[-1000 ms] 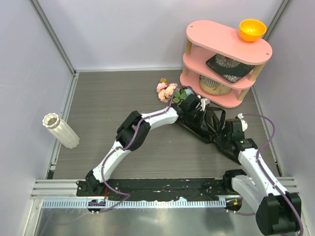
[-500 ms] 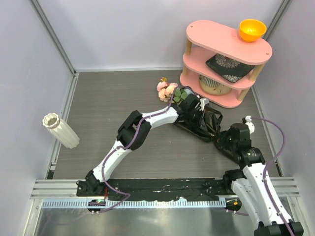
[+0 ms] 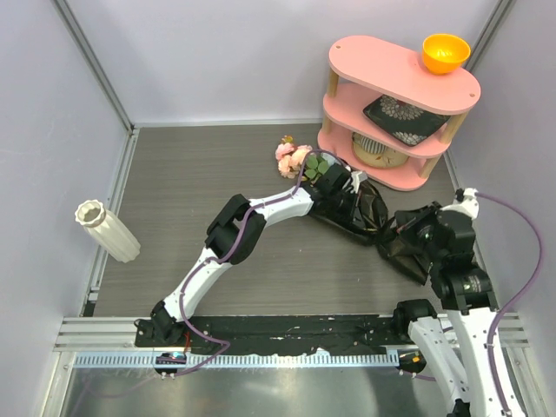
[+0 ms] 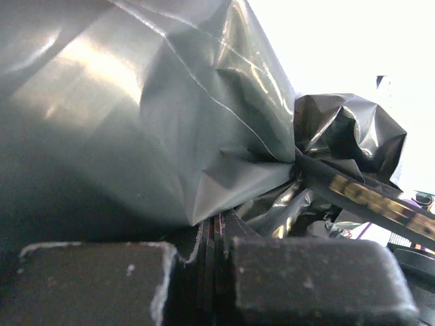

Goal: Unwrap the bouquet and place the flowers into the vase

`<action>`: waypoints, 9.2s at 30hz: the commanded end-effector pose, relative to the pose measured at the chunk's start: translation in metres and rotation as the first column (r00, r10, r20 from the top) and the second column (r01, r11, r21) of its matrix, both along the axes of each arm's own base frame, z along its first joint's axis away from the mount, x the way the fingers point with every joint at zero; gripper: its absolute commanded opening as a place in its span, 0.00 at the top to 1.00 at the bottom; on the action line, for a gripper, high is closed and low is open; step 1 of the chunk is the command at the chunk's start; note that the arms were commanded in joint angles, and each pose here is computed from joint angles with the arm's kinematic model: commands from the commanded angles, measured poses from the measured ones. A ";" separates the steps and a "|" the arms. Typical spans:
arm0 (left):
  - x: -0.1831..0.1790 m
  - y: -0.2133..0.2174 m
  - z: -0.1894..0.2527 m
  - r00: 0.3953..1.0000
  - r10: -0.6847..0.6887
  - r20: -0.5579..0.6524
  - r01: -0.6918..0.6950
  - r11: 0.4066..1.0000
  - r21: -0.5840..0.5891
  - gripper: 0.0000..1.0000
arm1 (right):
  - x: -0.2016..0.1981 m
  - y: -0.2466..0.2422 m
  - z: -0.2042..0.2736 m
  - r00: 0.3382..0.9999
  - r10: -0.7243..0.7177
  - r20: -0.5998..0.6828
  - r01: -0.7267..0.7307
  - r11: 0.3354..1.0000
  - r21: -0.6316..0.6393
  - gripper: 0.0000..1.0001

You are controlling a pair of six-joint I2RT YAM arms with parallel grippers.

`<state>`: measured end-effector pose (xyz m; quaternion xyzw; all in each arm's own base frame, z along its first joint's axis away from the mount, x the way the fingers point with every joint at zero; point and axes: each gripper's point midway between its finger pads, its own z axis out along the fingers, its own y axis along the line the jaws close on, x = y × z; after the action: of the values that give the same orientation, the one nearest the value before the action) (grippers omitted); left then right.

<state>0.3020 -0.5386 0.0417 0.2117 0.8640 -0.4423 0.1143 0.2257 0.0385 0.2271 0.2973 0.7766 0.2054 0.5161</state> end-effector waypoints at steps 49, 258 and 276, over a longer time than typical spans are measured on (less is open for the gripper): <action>-0.031 0.039 0.232 0.959 -0.073 0.274 0.148 0.953 -0.265 0.54 | -0.048 0.091 0.345 0.595 0.500 0.629 -0.541 0.828 -0.147 0.99; 0.056 0.073 0.058 0.968 -0.084 0.236 0.061 0.993 0.103 0.11 | 0.030 0.013 0.058 0.984 0.176 -0.005 -0.175 0.975 -0.139 0.39; 0.014 0.049 0.075 0.986 -0.161 0.046 0.166 0.975 -0.145 0.18 | 0.031 0.037 0.066 0.961 0.274 0.025 -0.272 0.961 -0.052 0.40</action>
<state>0.3231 -0.4764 0.0737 0.2709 0.8451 -0.4483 0.1069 0.2552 0.0694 0.2874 0.1780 0.8159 0.2416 0.4942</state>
